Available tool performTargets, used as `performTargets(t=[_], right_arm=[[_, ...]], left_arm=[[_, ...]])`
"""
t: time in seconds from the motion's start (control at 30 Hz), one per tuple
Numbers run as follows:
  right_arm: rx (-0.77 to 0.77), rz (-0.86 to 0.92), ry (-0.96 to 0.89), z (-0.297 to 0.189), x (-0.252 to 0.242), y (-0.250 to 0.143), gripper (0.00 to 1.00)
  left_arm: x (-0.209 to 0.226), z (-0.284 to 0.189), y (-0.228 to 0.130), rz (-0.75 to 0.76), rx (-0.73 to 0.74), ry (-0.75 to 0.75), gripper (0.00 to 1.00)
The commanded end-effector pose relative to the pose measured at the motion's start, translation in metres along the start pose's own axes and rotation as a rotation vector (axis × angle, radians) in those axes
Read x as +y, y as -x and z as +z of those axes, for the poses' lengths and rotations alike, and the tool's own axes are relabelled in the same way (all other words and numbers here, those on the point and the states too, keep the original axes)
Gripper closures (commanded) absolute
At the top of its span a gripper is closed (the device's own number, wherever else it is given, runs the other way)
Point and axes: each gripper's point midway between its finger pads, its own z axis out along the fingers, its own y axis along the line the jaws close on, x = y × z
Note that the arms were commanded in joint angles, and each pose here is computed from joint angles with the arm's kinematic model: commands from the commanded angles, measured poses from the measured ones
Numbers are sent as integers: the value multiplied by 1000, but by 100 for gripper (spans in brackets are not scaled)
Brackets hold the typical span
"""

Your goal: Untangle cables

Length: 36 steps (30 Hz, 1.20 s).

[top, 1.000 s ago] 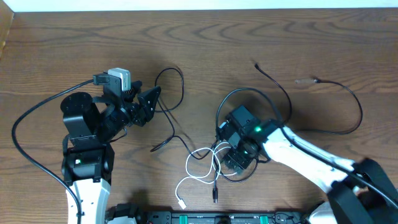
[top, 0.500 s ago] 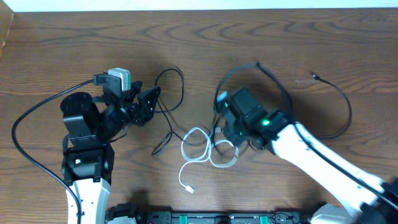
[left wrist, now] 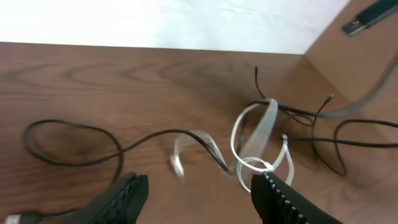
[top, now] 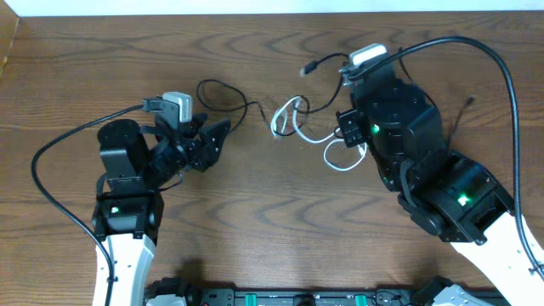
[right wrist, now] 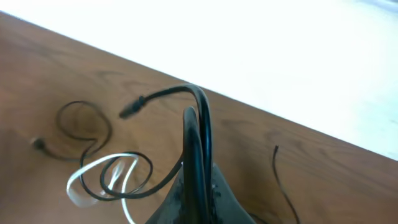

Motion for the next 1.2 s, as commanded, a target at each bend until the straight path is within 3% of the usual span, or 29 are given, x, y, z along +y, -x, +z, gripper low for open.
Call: performTargets(t=[0.0,0.1,0.27,0.4,0.53,0.8,0.97,1.17], right_arm=[[-6,35,-55,0,-8,3,99],[-9,37,-41,0,-6,4,99],[-24,43,-41,-1,-6,7,99],[-34,49,-40,-6,-8,9,99],[-45,53,-37,-12,-10,12,99],[-8,28,-27,-16,-7,2,99],[15,15,-24,-16,-6,-4,99],[33,9,42,-16,5,-8,99]], left_arm=[[-18,5,-3,34,17,-61,41],[-40,14,-12,74,51,-127,40],[-67,35,-38,269,127,-234,40],[-70,53,-62,424,188,-287,36],[-62,66,-77,475,229,-302,35],[-58,80,-67,510,174,-300,35],[-60,87,-49,563,89,-297,41],[-56,97,-51,565,86,-299,42]])
